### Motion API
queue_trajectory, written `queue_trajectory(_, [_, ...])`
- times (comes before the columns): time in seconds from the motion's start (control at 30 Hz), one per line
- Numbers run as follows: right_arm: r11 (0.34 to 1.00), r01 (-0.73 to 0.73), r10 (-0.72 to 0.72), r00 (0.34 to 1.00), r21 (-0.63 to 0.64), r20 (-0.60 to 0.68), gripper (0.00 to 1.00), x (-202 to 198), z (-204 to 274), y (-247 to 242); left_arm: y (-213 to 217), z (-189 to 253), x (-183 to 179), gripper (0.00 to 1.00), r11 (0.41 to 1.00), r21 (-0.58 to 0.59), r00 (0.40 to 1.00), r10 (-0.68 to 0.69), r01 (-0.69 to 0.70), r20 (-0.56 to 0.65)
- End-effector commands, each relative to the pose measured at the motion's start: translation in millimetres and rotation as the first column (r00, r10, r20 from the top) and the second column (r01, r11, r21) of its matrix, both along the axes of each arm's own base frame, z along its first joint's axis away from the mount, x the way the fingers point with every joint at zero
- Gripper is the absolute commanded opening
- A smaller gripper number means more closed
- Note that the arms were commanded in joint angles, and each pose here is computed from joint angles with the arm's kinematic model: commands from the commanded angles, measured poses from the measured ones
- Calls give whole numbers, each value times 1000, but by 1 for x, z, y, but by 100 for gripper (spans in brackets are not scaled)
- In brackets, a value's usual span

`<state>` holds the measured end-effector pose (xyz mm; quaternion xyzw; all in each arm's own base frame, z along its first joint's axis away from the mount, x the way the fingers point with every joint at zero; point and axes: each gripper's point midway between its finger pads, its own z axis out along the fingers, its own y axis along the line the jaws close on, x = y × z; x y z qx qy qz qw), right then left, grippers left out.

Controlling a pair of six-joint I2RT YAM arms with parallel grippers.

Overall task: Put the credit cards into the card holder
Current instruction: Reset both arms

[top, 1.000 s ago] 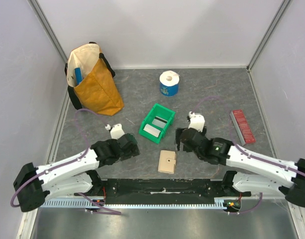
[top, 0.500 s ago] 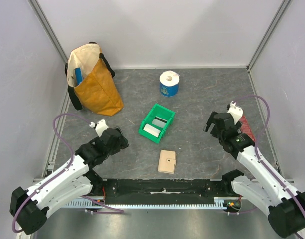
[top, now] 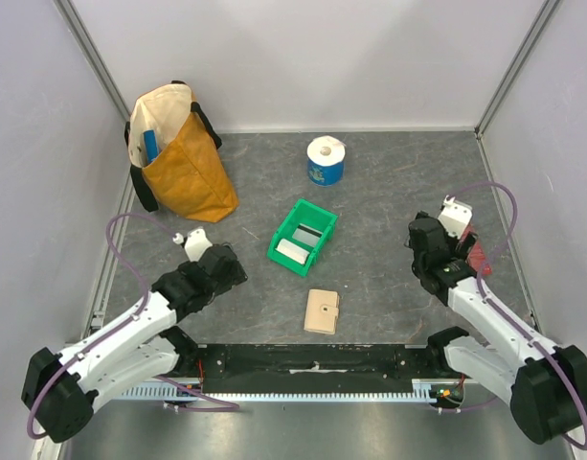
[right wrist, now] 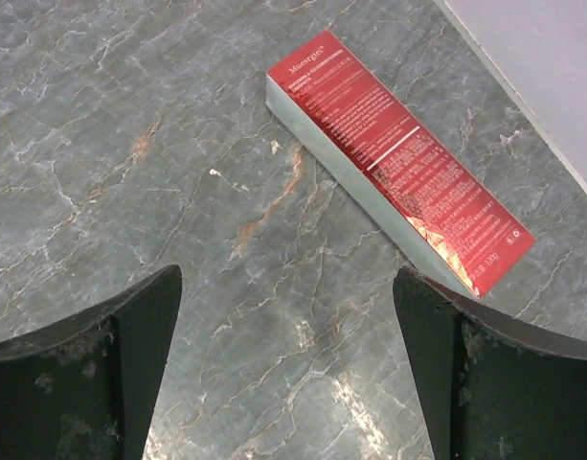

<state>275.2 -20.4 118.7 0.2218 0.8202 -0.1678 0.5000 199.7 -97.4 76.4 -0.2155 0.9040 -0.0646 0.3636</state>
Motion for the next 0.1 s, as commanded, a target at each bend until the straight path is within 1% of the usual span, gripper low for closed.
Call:
queue_trajectory(0.0, [999, 29, -26, 994, -26, 110, 98, 14, 11, -5, 5, 22, 19, 91, 999, 5, 994, 53, -54, 98])
queue_trajectory(0.03, [999, 14, -10, 994, -33, 108, 98, 14, 7, -4, 6, 23, 19, 91, 998, 10, 993, 58, -59, 105])
queue_trajectory(0.07, [1000, -8, 12, 991, -28, 137, 98, 19, 7, -1, 8, 25, 20, 91, 998, 16, 991, 64, -67, 117])
